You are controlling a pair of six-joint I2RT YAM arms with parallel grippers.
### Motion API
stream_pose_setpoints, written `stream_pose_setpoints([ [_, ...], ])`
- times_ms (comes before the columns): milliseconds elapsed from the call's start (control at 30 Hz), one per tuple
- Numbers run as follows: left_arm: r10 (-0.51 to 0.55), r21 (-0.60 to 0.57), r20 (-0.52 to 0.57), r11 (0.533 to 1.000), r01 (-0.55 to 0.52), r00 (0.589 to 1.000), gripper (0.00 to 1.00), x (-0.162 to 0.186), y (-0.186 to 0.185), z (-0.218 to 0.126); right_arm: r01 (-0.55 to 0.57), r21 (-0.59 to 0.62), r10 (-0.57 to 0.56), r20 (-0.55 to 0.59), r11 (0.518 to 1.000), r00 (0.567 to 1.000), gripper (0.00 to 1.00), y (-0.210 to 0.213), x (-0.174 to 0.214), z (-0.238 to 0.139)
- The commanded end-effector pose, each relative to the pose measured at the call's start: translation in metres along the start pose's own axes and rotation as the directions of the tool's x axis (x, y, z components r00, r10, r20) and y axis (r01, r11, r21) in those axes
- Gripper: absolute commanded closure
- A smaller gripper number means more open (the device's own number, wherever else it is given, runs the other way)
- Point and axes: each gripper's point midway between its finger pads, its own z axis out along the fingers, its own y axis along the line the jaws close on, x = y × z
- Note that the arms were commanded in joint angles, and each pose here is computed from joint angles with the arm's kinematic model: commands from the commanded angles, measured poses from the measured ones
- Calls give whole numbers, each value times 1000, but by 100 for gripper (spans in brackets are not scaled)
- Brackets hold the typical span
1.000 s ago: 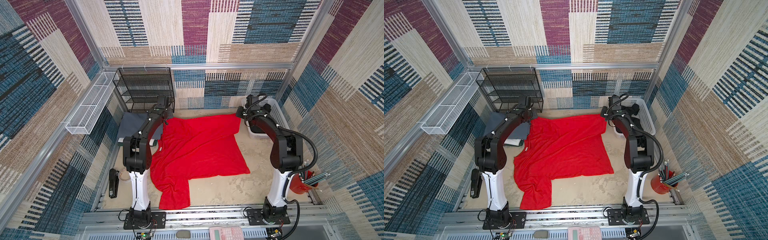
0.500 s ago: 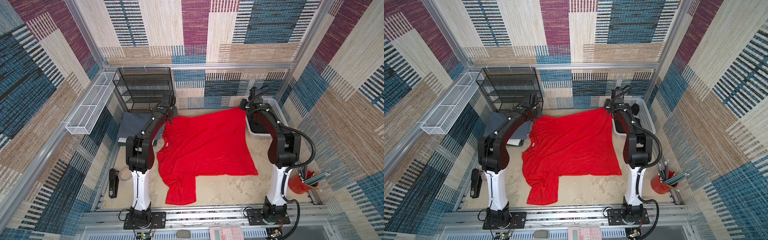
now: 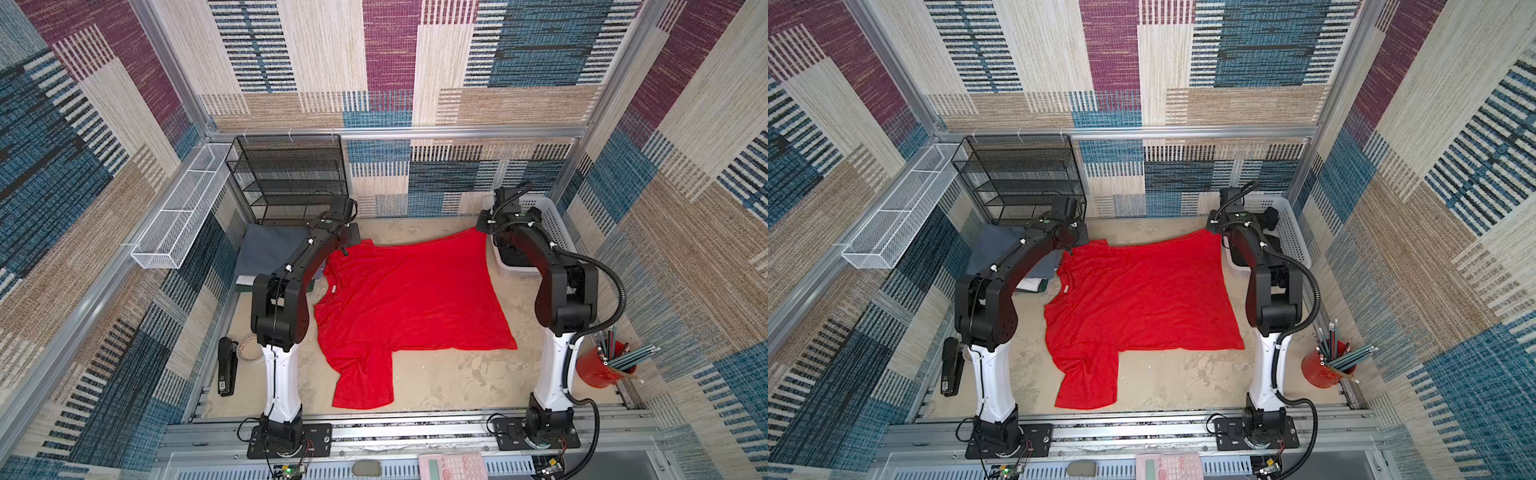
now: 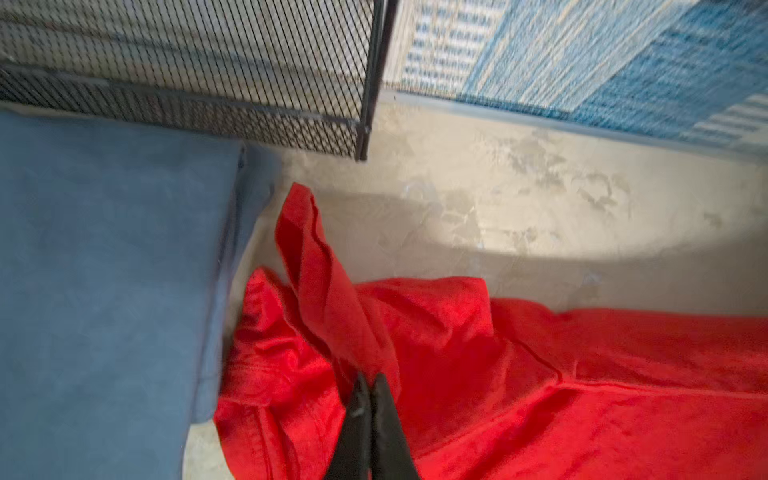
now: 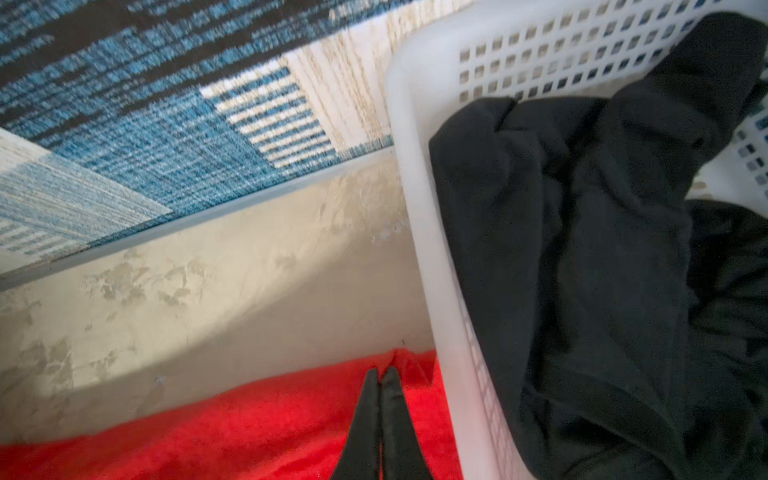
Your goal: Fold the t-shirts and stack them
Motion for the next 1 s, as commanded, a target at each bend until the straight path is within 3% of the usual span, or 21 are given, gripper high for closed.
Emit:
stream_pose_setpoints([
  [0, -41, 17, -40, 999, 42, 998, 100, 16, 1, -4, 1, -25, -1, 31, 1000, 1000, 100, 3, -2, -7],
  [500, -99, 18, -153, 994, 103, 983, 100, 87, 20, -26, -44, -50, 44, -17, 998, 999, 100, -6, 44, -22],
  [733, -140, 51, -184, 987, 152, 973, 100, 108, 15, -32, -58, -59, 57, -30, 997, 998, 100, -9, 58, -32],
  [967, -118, 66, -205, 989, 134, 972, 100, 117, 2, -39, -62, -44, 60, -48, 997, 997, 100, -15, 72, -32],
])
